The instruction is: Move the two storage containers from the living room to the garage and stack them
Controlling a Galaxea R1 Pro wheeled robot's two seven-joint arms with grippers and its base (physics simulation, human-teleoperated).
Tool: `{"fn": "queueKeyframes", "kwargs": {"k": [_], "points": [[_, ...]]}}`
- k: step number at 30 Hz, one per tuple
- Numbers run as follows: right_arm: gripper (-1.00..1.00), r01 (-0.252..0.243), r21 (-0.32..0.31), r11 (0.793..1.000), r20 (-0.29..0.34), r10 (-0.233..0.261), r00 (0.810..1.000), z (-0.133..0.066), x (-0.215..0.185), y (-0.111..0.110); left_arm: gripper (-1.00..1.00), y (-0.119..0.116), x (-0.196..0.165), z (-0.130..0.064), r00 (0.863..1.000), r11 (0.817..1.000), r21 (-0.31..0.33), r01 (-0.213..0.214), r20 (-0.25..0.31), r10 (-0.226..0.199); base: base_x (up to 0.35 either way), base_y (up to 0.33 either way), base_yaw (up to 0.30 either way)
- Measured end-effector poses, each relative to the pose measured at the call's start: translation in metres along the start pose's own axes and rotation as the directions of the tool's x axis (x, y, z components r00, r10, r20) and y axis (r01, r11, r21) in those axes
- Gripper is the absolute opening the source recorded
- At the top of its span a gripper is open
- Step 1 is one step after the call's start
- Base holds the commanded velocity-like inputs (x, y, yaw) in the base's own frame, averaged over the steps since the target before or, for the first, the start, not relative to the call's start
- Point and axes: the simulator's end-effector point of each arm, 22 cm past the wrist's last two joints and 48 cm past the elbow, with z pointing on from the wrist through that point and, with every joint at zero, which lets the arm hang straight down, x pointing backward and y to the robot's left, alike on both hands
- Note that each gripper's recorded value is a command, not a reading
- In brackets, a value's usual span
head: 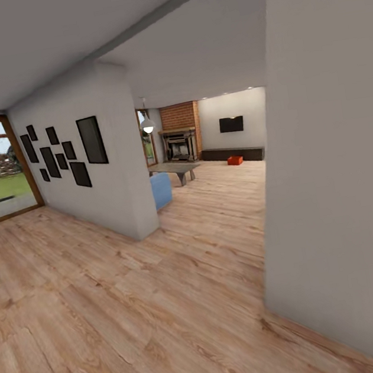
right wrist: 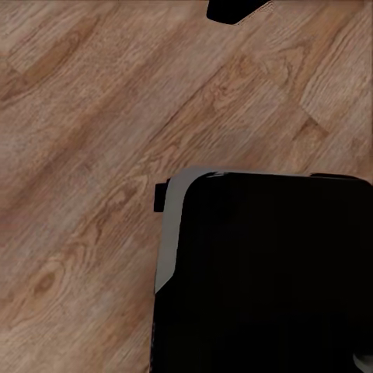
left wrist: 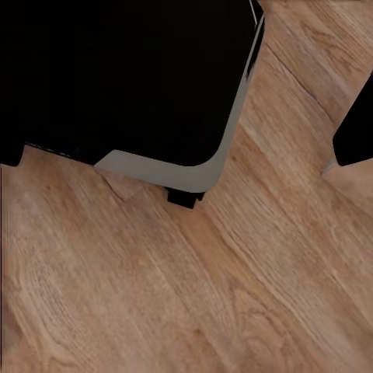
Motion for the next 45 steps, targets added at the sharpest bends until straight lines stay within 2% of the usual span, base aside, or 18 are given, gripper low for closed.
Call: {"fn": "queueKeyframes", "kwargs": {"k": [21, 39, 45], "points": [[1.00, 0.007, -0.008, 1.000, -0.002, -0.007, 1.000, -0.0002, 0.0001, 0.0058, 1.00, -0.0008, -0.0004, 0.0000, 1.000, 1.000, 0.001, 0.000, 0.003, 0.000, 0.323, 0.000, 0.005], [1.00, -0.005, -0.001, 1.000, -0.002, 0.005, 1.000, 0.0000, 0.0003, 0.0010, 1.00, 0.0003, -0.0007, 0.0000, 1.000, 1.000, 0.000, 0.000, 0.003, 0.000, 0.306, 0.000, 0.260], [1.00, 0.003, -0.009, 1.000, -0.001, -0.003, 1.000, 0.0000, 0.0001, 0.0021, 1.00, 0.0002, -0.0007, 0.0000, 1.000, 1.000, 0.000, 0.000, 0.003, 0.000, 0.300, 0.000, 0.062]]}}
